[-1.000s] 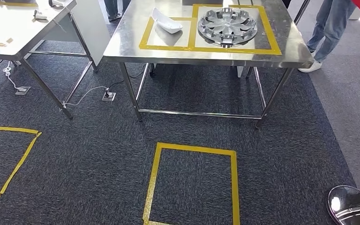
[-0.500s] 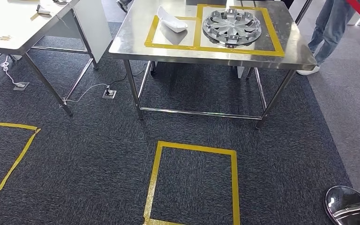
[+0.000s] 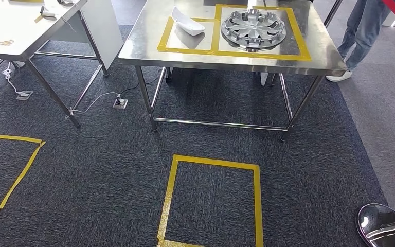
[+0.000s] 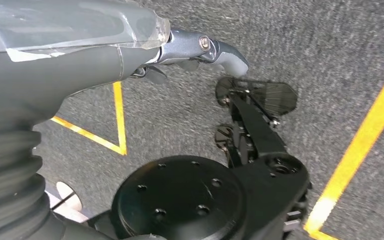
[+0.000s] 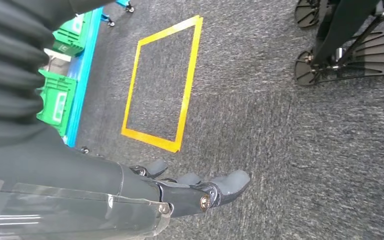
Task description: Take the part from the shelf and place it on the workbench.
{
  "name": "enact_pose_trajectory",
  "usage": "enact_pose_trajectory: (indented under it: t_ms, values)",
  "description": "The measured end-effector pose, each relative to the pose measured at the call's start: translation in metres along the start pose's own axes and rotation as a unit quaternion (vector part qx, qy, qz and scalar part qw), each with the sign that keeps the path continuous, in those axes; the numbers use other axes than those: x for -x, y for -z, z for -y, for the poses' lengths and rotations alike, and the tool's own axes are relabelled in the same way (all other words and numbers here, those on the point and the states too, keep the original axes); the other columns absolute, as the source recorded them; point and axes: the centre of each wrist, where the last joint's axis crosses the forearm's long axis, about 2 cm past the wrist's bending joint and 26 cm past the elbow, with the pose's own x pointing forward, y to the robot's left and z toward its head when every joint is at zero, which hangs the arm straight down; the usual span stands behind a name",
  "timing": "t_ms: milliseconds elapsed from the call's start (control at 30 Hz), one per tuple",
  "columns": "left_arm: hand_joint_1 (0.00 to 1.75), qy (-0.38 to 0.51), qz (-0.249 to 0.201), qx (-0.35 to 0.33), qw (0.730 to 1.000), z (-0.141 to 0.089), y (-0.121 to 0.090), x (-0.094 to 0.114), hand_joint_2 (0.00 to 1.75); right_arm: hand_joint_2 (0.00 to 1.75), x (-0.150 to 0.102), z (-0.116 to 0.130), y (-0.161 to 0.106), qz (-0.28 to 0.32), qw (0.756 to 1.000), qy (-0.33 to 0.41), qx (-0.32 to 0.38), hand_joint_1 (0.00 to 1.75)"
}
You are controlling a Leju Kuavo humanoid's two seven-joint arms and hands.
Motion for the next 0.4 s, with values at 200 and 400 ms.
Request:
enact_pose_trajectory:
  t_ms: [200, 400]
  values:
    - [0.00, 0.016, -0.009, -0.009, 1.000, -0.0017, -0.0014, 0.0037, 0.87, 0.44, 0.0042, -0.0009, -0.0001, 0.012, 1.000, 0.011, 0.002, 0.00]
    - [0.00, 0.035, -0.018, -0.016, 0.999, -0.0029, -0.0027, 0.0069, 0.00, 0.00, 0.0081, -0.0030, -0.0003, 0.025, 1.000, 0.020, 0.002, 0.00]
